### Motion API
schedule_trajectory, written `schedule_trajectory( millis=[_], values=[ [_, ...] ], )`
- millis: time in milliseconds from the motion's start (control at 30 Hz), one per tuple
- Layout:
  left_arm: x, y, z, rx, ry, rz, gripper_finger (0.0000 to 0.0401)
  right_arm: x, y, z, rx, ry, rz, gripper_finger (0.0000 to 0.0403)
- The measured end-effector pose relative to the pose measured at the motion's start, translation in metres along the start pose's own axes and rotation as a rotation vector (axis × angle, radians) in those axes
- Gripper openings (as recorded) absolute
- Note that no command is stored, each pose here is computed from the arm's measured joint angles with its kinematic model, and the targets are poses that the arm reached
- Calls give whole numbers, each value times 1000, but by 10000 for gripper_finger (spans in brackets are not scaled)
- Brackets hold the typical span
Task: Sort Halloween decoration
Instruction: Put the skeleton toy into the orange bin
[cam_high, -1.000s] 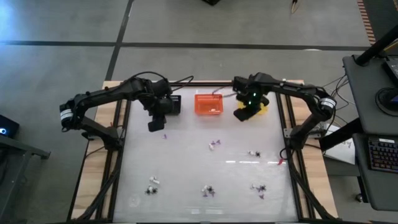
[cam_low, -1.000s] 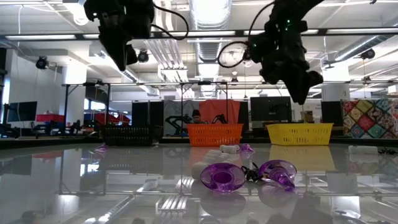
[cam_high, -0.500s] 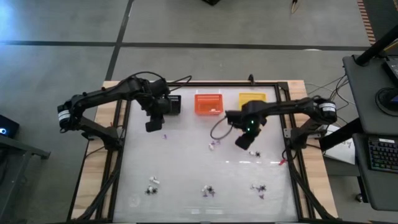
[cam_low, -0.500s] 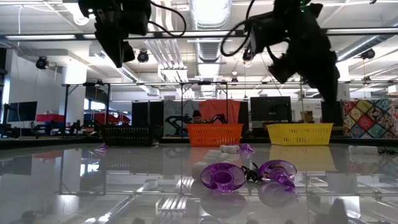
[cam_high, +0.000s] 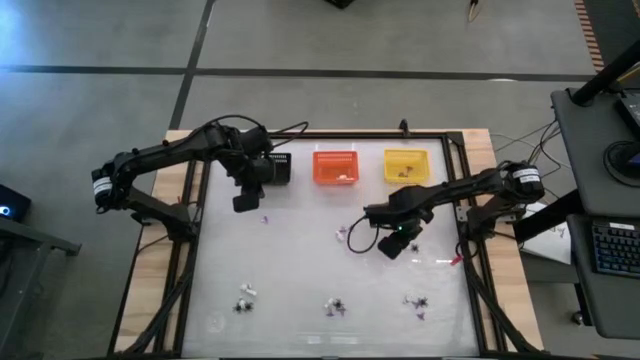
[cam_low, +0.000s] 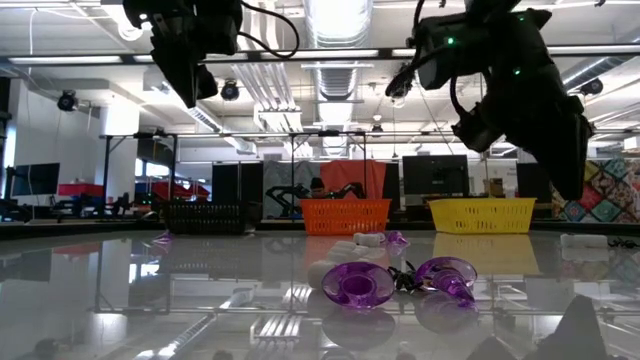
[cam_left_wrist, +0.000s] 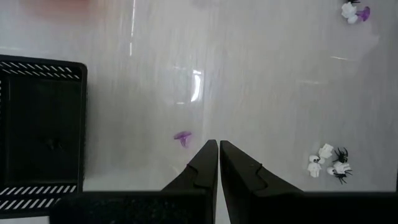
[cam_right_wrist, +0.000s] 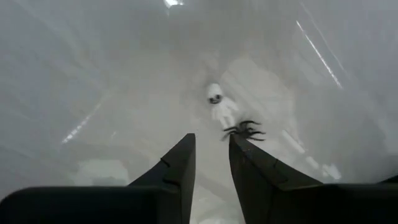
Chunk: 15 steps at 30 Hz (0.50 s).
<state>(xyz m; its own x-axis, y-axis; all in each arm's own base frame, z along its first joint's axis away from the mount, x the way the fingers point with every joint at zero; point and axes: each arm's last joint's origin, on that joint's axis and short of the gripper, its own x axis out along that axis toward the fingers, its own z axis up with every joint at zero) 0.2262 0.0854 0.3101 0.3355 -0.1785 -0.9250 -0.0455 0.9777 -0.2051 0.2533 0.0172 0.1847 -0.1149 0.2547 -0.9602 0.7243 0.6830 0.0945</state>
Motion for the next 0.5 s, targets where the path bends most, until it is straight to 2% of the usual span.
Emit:
schedule_trajectory(
  millis=[267,500],
  values=[
    [0,0,-1,0,11,-3,0,8,28,-32,59,2,-16,140],
    [0,0,-1,0,11,-3,0,19,57,-60,305,-36,67,153]
  ],
)
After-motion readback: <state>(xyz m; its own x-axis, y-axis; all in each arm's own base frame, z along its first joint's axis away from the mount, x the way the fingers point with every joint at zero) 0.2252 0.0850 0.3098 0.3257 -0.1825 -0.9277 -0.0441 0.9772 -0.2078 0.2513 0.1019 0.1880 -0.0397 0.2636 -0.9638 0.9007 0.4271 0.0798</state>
